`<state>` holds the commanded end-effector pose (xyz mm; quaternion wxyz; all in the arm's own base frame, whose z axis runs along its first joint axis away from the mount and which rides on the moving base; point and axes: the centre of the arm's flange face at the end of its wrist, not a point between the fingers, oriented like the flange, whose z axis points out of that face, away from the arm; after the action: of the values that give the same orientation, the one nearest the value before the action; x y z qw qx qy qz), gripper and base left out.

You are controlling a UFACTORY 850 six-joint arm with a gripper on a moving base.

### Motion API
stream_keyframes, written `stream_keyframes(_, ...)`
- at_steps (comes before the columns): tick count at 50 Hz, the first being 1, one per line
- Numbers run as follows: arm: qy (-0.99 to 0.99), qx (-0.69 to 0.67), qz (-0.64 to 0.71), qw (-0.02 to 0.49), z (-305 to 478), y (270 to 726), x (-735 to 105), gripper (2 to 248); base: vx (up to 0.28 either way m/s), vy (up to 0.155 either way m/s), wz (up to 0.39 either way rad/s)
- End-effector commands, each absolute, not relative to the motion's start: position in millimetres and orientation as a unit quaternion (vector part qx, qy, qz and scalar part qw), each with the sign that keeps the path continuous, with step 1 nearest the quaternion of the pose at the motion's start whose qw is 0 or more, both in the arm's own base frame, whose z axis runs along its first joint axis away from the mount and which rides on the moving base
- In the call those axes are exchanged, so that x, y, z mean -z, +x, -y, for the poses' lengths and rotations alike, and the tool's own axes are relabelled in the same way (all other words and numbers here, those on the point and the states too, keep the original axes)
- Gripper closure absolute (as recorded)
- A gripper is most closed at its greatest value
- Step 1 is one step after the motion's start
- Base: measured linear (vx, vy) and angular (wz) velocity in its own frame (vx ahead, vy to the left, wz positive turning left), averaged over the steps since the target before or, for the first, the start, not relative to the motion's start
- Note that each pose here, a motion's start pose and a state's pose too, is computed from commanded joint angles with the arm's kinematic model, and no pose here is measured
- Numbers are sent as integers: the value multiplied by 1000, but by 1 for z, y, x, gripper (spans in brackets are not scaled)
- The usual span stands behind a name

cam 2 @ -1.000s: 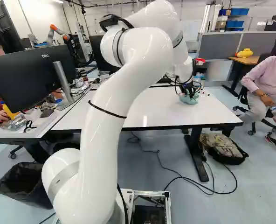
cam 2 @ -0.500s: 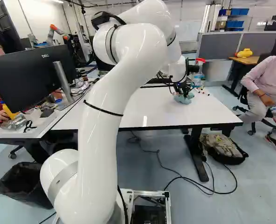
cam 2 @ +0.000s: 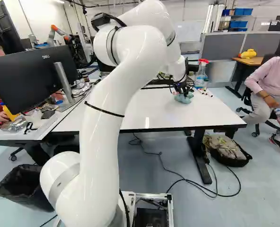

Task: Clean the table with the green towel

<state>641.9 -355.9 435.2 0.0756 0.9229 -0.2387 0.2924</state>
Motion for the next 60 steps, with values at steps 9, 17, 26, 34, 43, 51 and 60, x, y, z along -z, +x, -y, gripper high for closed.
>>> stream_keyframes(9, 926, -282, 239, 73, 352, 636, -446, 191, 0, 0, 0)
stream_keyframes(17, 933, -261, 239, 67, 343, 625, -455, 191, 0, 0, 0)
stream_keyframes(26, 941, -231, 240, 59, 332, 610, -465, 191, 0, 0, 0)
stream_keyframes(34, 947, -205, 240, 52, 323, 598, -474, 191, 0, 0, 0)
stream_keyframes(43, 953, -180, 239, 45, 314, 585, -486, 191, 0, 0, 0)
stream_keyframes(51, 955, -171, 239, 43, 309, 579, -496, 191, 0, 0, 0)
stream_keyframes(60, 955, -172, 239, 43, 309, 578, -497, 191, 0, 0, 0)
